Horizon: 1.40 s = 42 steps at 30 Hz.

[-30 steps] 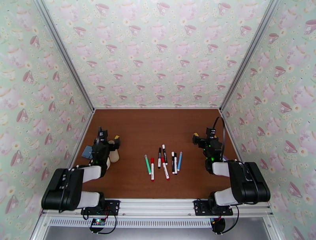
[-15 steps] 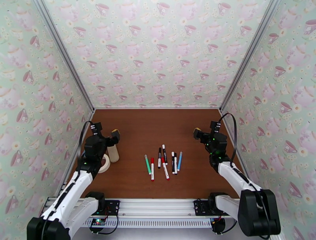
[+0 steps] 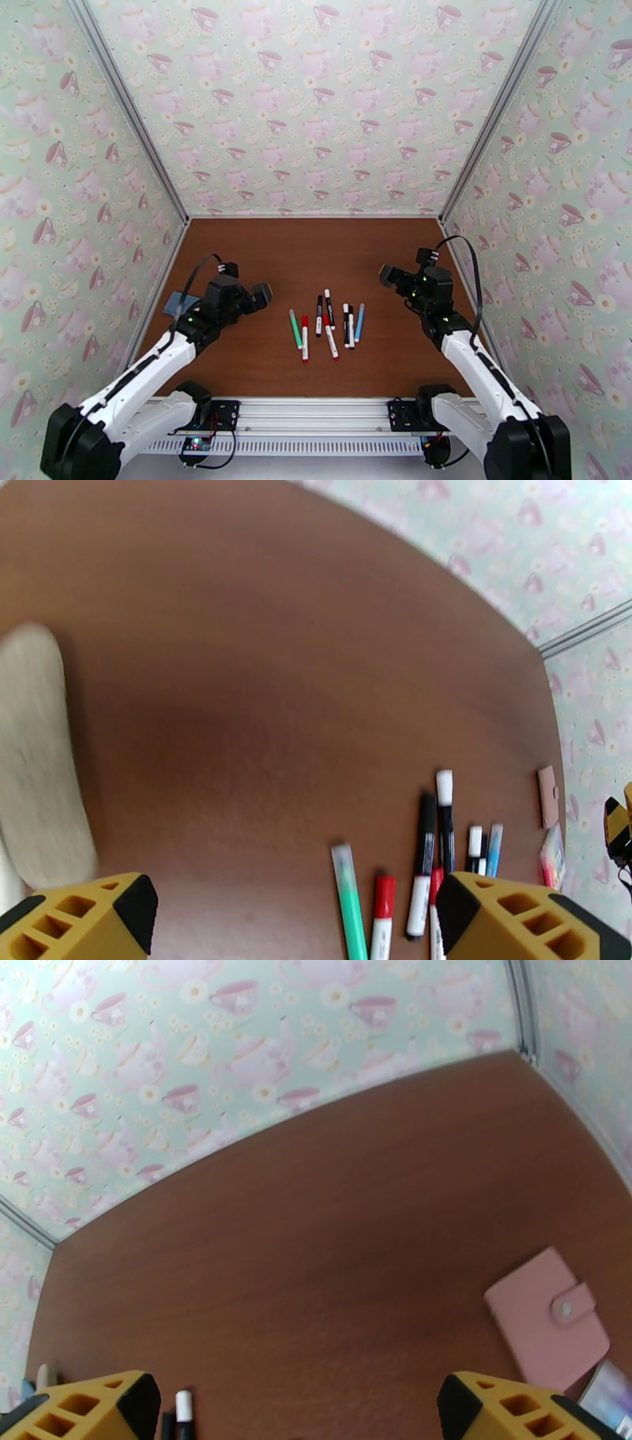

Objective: Open the pen caps

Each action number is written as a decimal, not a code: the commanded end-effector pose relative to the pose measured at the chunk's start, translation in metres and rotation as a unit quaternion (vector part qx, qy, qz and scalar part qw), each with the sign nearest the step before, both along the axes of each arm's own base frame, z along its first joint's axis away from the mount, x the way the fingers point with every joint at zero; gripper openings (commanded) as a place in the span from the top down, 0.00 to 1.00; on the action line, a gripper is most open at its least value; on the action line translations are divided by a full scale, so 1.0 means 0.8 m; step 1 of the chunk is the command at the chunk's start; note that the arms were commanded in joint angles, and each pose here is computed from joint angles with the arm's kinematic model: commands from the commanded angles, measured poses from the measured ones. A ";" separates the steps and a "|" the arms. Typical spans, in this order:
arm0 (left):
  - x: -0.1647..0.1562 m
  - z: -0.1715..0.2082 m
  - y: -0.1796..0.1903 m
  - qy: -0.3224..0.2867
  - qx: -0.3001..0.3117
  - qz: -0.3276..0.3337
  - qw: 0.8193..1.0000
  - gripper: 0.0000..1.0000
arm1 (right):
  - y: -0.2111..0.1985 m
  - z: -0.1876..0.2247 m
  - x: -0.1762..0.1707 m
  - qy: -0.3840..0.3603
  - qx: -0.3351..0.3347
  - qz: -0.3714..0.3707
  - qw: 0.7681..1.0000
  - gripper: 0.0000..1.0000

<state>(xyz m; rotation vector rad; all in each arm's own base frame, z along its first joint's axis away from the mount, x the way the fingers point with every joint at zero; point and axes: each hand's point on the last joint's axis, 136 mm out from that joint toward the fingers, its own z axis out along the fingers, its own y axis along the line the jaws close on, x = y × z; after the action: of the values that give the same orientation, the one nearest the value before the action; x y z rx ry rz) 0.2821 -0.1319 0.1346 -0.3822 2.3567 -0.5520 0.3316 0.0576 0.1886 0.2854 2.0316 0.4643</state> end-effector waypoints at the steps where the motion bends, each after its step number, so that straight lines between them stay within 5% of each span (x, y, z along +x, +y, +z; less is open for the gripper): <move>1: -0.022 -0.022 -0.020 0.070 -0.036 0.011 0.997 0.00 | 0.016 -0.019 -0.028 0.043 0.036 0.014 0.998 0.00; 20: -0.065 -0.083 -0.145 0.231 -0.011 -0.061 0.971 0.20 | 0.140 -0.085 -0.099 0.126 0.048 0.176 0.975 0.00; 29: -0.067 -0.118 -0.161 0.280 0.028 -0.072 0.957 0.46 | 0.159 -0.088 -0.108 0.128 0.029 0.203 0.970 0.00; 42: -0.059 -0.128 -0.154 0.287 0.083 -0.061 0.952 0.61 | 0.157 -0.094 -0.106 0.133 0.025 0.194 0.972 0.00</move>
<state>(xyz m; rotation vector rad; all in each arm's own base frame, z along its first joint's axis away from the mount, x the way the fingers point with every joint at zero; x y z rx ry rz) 0.2346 -0.2586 0.0353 -0.3732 2.9712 -0.3885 0.2453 0.1827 0.1158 -0.0438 2.3544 0.7548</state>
